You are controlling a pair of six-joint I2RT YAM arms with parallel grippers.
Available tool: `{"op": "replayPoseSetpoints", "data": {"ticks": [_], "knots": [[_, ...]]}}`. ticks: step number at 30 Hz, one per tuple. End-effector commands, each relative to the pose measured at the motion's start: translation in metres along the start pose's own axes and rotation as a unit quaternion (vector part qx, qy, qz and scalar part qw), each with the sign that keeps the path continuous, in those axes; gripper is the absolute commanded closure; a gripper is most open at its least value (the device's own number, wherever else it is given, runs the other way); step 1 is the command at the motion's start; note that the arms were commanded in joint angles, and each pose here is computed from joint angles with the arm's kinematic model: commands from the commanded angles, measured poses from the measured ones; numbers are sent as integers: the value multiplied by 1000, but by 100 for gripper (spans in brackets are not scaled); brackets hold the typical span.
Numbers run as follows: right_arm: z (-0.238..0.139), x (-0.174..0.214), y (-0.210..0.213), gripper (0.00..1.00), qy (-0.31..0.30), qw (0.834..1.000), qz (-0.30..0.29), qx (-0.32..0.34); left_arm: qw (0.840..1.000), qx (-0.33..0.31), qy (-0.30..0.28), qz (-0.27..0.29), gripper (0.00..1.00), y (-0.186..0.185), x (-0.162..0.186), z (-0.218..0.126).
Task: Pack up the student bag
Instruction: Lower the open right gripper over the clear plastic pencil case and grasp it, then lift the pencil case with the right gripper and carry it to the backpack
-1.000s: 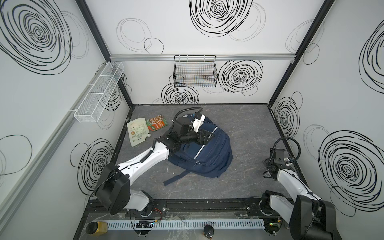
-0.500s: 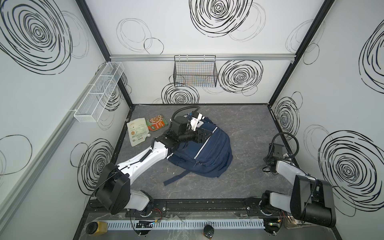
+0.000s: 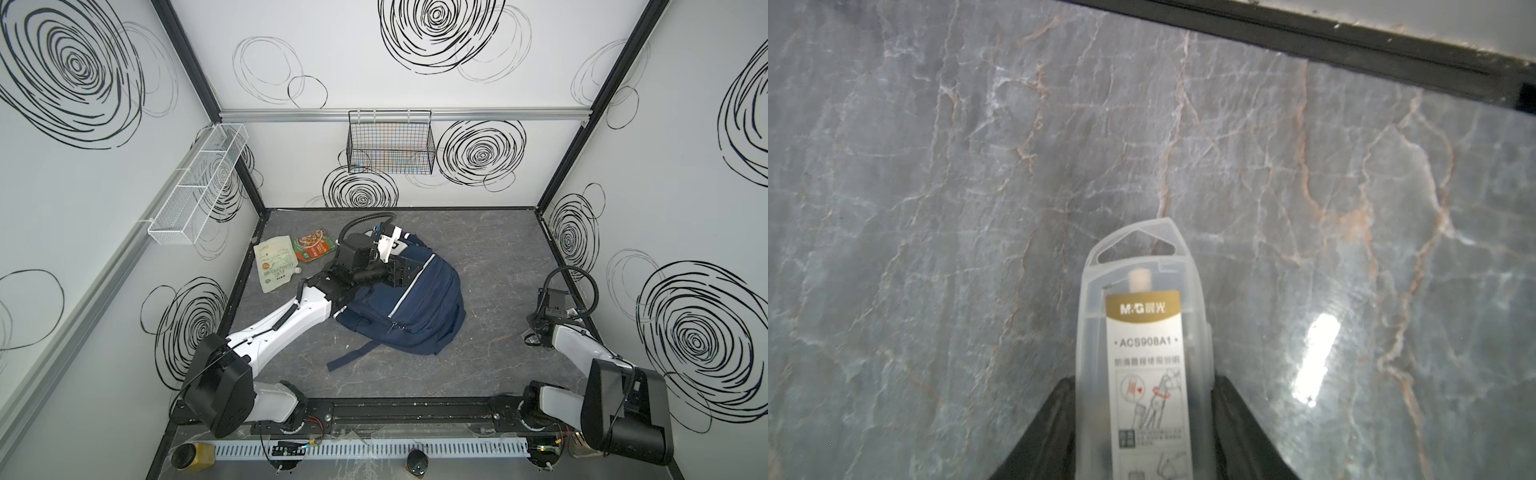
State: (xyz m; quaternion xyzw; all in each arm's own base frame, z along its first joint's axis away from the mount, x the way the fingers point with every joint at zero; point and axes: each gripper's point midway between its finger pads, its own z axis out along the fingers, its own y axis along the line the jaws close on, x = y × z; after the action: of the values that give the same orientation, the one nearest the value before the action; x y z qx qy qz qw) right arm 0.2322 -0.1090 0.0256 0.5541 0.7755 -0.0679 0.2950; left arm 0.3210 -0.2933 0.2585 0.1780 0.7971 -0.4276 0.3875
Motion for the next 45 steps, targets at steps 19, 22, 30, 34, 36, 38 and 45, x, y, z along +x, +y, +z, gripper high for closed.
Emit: {"op": "replayPoseSetpoints", "data": {"ticks": [19, 22, 30, 34, 36, 38, 45], "knots": [[-147, 8, 154, 76, -21, 919, -63, -388, 992, -24, 40, 113, 26, -17, 35, 18], [-170, 16, 174, 77, 5, 895, -76, -439, 987, -73, 47, 138, 25, -8, 36, 20], [-242, 59, 219, 77, 61, 807, -135, -572, 975, -127, 64, 169, 25, 7, 39, 20], [-277, 76, 227, 76, 67, 765, -152, -623, 975, -118, 77, 171, 25, 4, 48, 25], [-287, 81, 228, 76, 60, 758, -155, -630, 970, -138, 87, 181, 25, 11, 54, 28], [-287, 84, 227, 75, 54, 762, -154, -627, 965, -157, 98, 187, 26, 21, 59, 31], [-283, 85, 226, 77, 53, 771, -156, -615, 959, -181, 111, 188, 28, 34, 70, 42]]}}
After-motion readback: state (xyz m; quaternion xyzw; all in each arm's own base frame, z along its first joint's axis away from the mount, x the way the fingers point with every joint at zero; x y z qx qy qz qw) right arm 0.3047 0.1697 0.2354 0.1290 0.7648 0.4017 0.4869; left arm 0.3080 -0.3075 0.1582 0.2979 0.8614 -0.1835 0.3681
